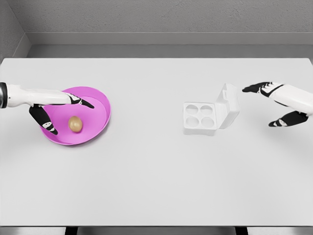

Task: Pack egg into the box and close the box lid

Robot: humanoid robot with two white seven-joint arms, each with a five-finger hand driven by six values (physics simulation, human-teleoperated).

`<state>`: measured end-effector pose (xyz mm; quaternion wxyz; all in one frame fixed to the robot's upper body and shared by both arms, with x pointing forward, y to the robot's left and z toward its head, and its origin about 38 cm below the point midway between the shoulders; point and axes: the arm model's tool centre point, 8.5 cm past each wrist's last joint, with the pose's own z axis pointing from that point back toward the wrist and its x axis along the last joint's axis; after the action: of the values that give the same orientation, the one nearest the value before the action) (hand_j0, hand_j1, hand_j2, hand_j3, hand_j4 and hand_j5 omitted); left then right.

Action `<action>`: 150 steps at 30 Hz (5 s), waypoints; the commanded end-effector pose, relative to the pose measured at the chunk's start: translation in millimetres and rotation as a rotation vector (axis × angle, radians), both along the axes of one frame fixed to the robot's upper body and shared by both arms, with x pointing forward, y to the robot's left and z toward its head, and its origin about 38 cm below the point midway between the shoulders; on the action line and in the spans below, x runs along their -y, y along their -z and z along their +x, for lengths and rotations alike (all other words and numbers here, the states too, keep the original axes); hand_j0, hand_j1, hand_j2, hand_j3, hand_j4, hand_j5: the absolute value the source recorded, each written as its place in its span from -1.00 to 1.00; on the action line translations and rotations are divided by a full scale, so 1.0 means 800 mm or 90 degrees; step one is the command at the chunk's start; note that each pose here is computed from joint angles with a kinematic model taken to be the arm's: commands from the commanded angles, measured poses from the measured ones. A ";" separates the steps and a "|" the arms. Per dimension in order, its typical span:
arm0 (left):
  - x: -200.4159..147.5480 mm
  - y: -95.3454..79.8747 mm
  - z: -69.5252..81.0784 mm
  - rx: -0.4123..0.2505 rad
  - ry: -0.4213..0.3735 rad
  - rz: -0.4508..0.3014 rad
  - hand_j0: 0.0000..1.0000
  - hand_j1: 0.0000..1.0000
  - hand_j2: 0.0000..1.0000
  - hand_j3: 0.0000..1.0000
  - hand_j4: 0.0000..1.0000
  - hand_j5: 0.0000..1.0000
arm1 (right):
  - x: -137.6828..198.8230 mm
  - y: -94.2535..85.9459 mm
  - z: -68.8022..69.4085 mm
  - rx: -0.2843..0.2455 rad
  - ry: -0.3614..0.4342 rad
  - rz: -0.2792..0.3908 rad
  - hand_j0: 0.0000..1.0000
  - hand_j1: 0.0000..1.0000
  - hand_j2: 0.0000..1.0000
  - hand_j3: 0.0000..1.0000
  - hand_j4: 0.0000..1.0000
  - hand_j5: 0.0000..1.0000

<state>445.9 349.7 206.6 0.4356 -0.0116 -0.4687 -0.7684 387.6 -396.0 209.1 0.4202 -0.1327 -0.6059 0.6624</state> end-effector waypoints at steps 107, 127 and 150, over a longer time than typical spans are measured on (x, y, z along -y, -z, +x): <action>-0.006 0.069 -0.008 0.035 -0.050 -0.010 0.69 0.69 0.69 0.69 0.69 0.69 | -0.008 0.014 0.010 0.030 0.019 -0.115 1.00 1.00 1.00 1.00 1.00 1.00; -0.006 0.068 -0.007 0.052 -0.048 -0.007 0.45 0.45 0.45 0.45 0.45 0.45 | -0.008 0.014 0.010 0.030 0.019 -0.115 1.00 1.00 1.00 1.00 1.00 1.00; -0.006 0.073 -0.009 0.056 -0.054 -0.013 0.03 0.03 0.03 0.03 0.03 0.03 | -0.010 0.017 0.011 0.029 0.018 -0.110 1.00 1.00 1.00 1.00 1.00 1.00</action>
<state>438.2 354.3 147.1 0.4456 0.0364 -0.4924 -0.7468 396.0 -387.4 195.1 0.4015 -0.1926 -0.5521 0.7049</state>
